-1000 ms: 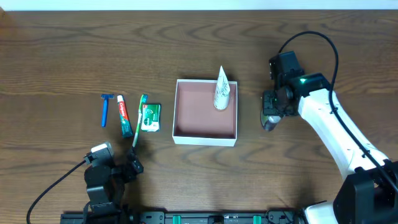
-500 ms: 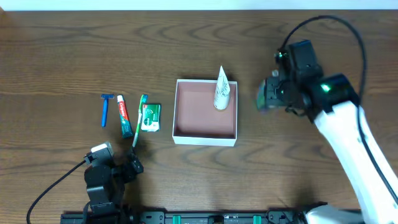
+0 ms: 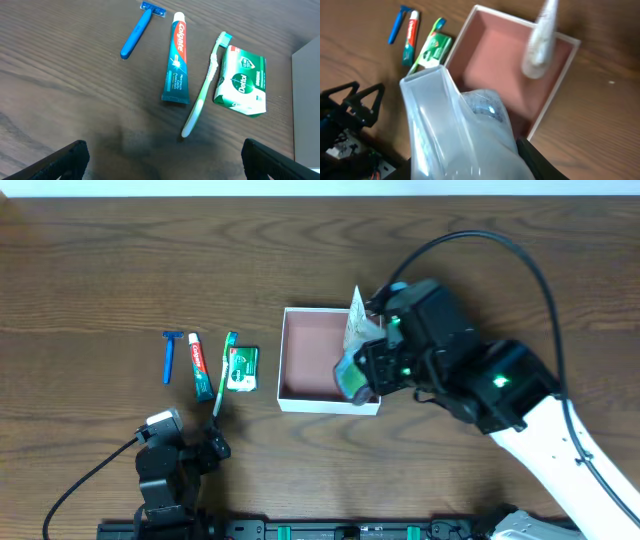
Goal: Pack container
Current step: 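Lift the body wash bottle into the box beside the tube, release, then withdraw the right gripper to the right side, then reach the left gripper to the blue razor and grasp its handle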
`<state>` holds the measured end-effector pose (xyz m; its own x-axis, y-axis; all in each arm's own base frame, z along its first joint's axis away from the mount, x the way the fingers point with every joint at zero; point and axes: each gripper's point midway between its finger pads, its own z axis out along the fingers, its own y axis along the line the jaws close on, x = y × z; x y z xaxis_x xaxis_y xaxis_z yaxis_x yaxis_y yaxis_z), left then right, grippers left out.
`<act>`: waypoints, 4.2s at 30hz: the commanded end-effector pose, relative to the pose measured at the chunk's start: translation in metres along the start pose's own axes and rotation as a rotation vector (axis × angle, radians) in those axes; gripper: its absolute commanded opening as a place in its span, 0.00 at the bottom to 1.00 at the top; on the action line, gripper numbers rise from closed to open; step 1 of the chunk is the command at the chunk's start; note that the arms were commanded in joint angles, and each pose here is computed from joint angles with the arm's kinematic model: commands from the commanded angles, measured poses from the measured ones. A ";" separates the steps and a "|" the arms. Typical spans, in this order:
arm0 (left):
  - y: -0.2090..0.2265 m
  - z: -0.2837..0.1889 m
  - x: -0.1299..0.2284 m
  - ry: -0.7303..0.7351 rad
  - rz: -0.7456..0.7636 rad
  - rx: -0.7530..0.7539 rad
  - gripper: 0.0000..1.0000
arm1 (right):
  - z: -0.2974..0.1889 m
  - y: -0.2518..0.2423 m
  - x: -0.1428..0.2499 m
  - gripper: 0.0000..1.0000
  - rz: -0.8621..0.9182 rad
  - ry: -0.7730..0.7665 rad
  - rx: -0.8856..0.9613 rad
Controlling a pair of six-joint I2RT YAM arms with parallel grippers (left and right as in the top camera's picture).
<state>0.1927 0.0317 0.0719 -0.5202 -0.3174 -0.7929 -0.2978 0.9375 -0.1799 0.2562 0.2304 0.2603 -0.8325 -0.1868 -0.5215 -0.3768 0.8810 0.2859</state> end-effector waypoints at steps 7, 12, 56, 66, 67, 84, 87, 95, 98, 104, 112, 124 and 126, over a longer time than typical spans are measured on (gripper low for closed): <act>0.002 0.002 0.003 0.004 0.000 -0.007 0.98 | 0.054 -0.030 -0.004 0.30 -0.019 0.051 0.225; 0.002 0.002 0.003 0.004 0.000 -0.007 0.98 | 0.089 -0.038 0.000 0.31 -0.082 0.115 0.265; 0.002 0.002 0.003 0.004 0.000 -0.007 0.98 | -0.136 -0.181 -0.039 0.94 0.429 -0.489 0.611; 0.012 0.001 -0.001 -0.013 0.111 -0.065 0.98 | -0.156 -0.239 -0.026 0.99 0.644 -0.512 0.686; 0.011 0.001 -0.004 -0.024 0.116 -0.063 0.98 | -0.154 -0.240 -0.026 0.99 0.645 -0.504 0.688; -0.038 -0.029 -0.078 -0.205 0.075 0.156 0.98 | -0.142 -0.245 -0.023 0.99 0.649 -0.454 0.699; -0.042 -0.034 -0.098 -0.146 0.074 0.139 0.98 | -0.142 -0.245 -0.023 0.99 0.649 -0.453 0.699; -0.052 0.000 -0.154 0.182 0.127 0.062 0.98 | -0.142 -0.245 -0.023 0.99 0.649 -0.453 0.699; -0.044 0.027 -0.168 0.301 0.202 0.029 0.98 | -0.142 -0.245 -0.023 0.99 0.649 -0.453 0.699; -0.012 0.090 -0.168 0.436 0.262 -0.038 0.98 | -0.142 -0.245 -0.023 0.99 0.649 -0.453 0.699; 0.009 0.122 -0.125 0.606 0.297 -0.083 0.98 | -0.142 -0.245 -0.023 0.99 0.649 -0.453 0.699; 0.044 0.169 -0.071 0.769 0.332 -0.136 0.81 | -0.142 -0.245 -0.023 0.99 0.649 -0.453 0.699; 0.048 0.175 -0.071 0.760 0.324 -0.141 0.81 | -0.142 -0.245 -0.023 0.99 0.649 -0.453 0.699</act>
<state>0.3514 0.1129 0.0190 -0.9815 -0.0895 -0.1692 -0.1038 0.9916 0.0776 0.3101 -0.0400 0.3147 -0.5221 0.4454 -0.7273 0.5079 0.8475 0.1544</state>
